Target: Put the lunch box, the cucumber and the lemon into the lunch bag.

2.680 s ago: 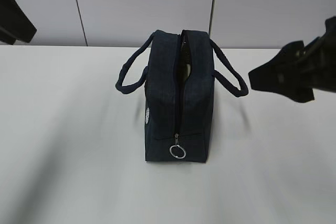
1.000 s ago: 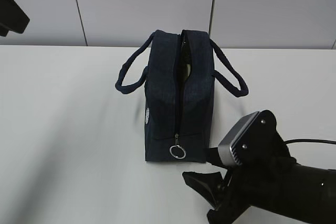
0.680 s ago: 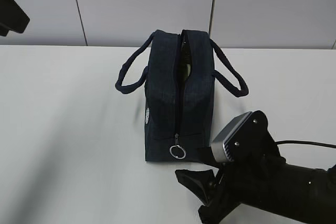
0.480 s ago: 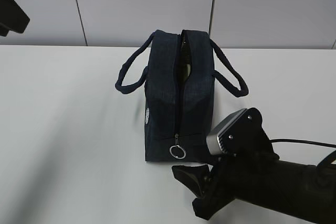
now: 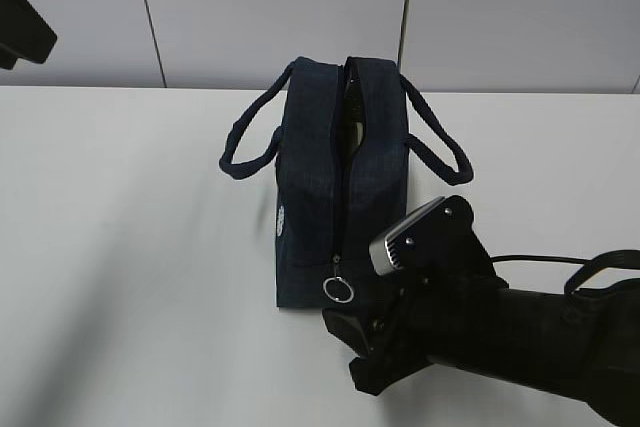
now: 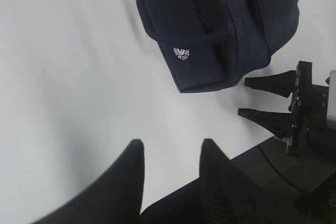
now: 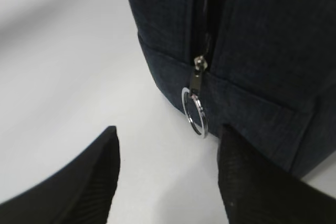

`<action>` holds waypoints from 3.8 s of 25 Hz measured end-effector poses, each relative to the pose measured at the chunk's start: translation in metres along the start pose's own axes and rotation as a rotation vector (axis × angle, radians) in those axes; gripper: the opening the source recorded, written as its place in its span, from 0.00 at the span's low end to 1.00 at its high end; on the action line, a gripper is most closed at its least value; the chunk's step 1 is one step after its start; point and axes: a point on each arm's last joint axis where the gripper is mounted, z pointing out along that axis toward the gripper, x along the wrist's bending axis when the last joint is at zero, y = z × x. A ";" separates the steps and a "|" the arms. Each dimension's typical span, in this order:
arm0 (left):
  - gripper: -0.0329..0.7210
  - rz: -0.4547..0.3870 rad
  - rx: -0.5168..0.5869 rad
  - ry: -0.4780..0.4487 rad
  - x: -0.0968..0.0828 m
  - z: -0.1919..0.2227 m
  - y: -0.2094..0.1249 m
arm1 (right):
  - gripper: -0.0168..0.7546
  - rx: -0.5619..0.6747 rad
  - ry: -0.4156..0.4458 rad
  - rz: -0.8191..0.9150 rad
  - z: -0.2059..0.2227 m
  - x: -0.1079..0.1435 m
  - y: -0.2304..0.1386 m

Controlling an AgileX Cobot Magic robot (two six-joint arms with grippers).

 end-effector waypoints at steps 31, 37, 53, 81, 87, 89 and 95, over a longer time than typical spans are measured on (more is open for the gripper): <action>0.36 -0.003 -0.002 -0.010 -0.001 0.000 0.000 | 0.59 -0.019 0.008 0.018 0.026 -0.003 0.002; 0.36 -0.004 -0.002 -0.012 -0.001 0.000 0.000 | 0.59 -0.044 0.014 0.019 0.026 -0.003 0.004; 0.36 -0.012 -0.007 -0.034 -0.003 0.000 0.001 | 0.59 -0.017 0.011 0.032 0.033 -0.004 -0.006; 0.36 -0.014 -0.008 -0.040 -0.004 0.000 0.001 | 0.48 -0.073 0.020 0.035 0.038 -0.004 0.000; 0.36 -0.015 -0.009 -0.043 -0.004 0.000 0.001 | 0.39 -0.076 0.018 0.039 0.038 -0.004 0.000; 0.36 -0.017 -0.010 -0.049 -0.004 0.000 0.001 | 0.39 -0.081 0.007 0.053 0.038 -0.005 0.001; 0.36 -0.020 -0.010 -0.053 -0.005 0.000 0.001 | 0.26 -0.088 -0.027 0.093 0.038 -0.009 0.001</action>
